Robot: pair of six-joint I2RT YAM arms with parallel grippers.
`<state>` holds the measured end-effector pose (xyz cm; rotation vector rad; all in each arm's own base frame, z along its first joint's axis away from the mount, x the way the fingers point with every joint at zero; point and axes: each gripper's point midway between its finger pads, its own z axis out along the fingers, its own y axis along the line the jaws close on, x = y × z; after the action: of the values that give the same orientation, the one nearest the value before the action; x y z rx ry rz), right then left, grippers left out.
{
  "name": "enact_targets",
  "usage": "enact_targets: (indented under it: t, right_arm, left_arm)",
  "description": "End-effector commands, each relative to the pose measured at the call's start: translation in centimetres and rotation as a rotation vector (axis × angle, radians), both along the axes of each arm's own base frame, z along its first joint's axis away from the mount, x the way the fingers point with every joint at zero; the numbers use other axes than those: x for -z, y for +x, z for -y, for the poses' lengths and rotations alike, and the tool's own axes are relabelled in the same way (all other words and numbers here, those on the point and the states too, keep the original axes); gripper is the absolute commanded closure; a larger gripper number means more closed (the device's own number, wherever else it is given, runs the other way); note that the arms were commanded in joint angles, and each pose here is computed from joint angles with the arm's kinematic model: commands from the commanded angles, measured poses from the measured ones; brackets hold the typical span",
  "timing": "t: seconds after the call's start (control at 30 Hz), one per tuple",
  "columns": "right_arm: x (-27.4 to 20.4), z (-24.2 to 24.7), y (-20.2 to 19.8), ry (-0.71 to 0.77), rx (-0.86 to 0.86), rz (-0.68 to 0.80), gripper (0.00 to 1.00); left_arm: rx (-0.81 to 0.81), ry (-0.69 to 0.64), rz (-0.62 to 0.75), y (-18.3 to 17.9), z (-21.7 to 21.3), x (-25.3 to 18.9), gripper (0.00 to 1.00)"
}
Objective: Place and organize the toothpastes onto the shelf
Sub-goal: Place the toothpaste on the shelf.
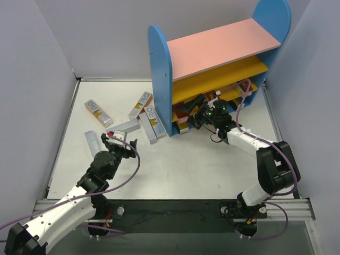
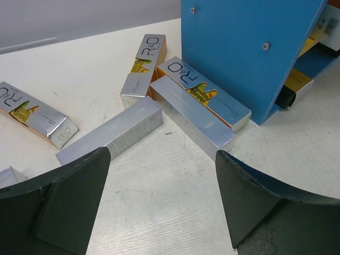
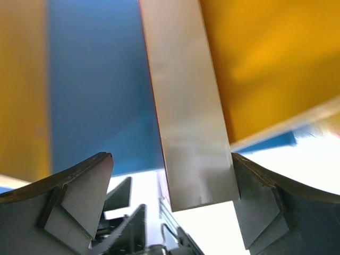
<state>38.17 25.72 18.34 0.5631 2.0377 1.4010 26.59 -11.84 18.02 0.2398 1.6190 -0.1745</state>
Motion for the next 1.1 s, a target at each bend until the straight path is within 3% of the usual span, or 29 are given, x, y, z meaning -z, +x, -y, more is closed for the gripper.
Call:
enact_targets:
  t: [0.0,0.23,0.37,0.73,1.07]
  right_arm:
    - [1.7,1.1,-1.3,-0.134,0.001,-0.058,0.10]
    - [1.9,1.7,-2.6,-0.247,-0.057,-0.032,0.06]
    - [0.8,2.0,-3.1,-0.345,-0.099,0.067,0.05]
    - [-0.8,4.1,-3.7,-0.797,-0.142,0.423,0.05]
    - [-1.0,2.4,-2.3,-0.968,-0.149,0.575,0.14]
  left_arm:
    - [-0.005,-0.038,0.054,0.5,0.1,-1.9,0.09]
    - [-0.010,-0.037,0.052,0.5,0.0,-1.9,0.09]
    - [-0.016,-0.039,0.051,0.5,-0.1,-1.8,0.09]
    - [-0.029,-0.039,0.048,0.6,-0.4,-1.8,0.09]
    - [-0.027,-0.040,0.049,0.6,-0.4,-1.8,0.09]
